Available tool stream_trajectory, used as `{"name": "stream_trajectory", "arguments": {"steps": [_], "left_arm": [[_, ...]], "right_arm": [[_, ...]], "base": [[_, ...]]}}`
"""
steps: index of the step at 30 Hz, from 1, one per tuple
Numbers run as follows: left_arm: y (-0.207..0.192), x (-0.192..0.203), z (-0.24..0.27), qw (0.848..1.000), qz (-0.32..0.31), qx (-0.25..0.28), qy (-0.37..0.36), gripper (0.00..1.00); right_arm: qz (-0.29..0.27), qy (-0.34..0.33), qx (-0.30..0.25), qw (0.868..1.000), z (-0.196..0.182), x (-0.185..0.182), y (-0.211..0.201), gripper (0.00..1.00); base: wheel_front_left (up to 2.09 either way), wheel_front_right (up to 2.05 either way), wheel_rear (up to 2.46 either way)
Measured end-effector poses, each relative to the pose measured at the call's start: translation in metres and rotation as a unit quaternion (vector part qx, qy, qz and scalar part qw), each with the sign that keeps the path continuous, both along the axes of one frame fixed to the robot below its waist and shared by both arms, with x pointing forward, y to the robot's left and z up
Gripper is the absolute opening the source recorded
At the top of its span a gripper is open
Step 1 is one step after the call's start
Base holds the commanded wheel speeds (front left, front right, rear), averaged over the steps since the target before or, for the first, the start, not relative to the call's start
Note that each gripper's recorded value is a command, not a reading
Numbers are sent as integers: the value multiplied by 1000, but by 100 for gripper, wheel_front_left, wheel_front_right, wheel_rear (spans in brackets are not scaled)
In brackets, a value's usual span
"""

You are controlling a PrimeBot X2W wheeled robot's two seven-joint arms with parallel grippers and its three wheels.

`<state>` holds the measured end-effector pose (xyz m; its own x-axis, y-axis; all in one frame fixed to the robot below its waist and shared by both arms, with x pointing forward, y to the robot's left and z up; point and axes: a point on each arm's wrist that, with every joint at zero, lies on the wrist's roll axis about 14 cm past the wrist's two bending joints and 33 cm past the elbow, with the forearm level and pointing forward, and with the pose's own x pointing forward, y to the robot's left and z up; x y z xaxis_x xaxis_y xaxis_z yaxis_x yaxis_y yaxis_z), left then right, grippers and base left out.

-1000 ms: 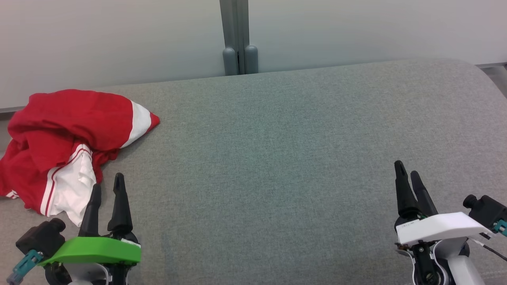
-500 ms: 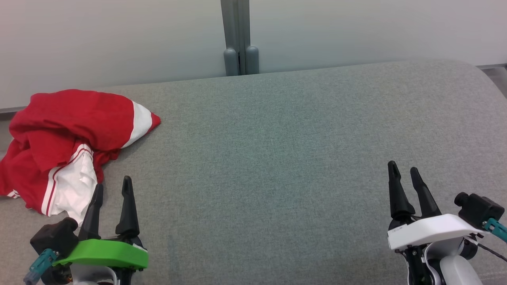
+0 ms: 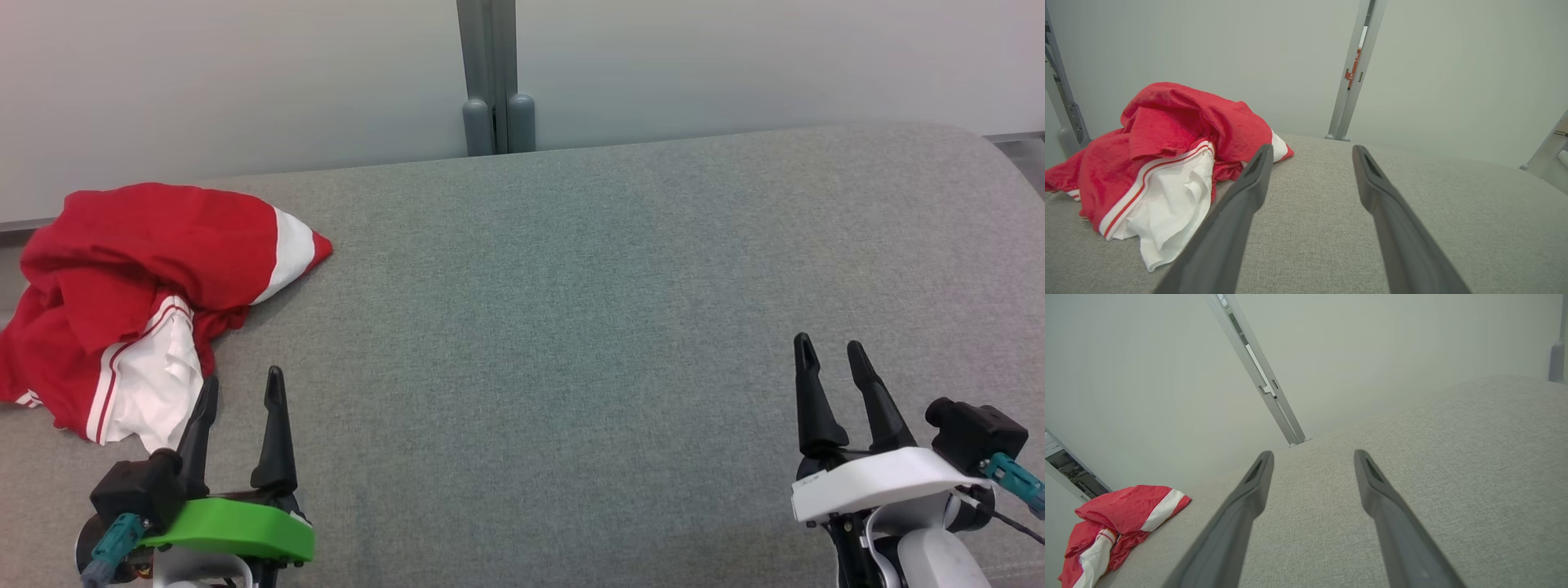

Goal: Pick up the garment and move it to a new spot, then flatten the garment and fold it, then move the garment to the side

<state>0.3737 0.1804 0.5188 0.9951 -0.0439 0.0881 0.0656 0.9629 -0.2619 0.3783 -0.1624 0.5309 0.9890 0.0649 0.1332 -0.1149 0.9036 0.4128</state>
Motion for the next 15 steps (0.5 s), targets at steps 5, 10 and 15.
{"name": "stream_trajectory", "arguments": {"steps": [5, 10, 15], "left_arm": [[-2, 0, 1, 1000, -3, 20, -4, 100], [-3, -1, 2, 999, -5, 42, -9, 100], [-3, -2, 3, 998, -6, 60, -15, 100]], "right_arm": [[1, -6, -20, 1000, 1, 0, 2, 100], [2, -12, -39, 999, 3, 0, 3, 100], [4, -17, -56, 998, 4, -1, 5, 100]], "base": [[0, 0, 0], [0, 0, 0], [0, 0, 0]]}}
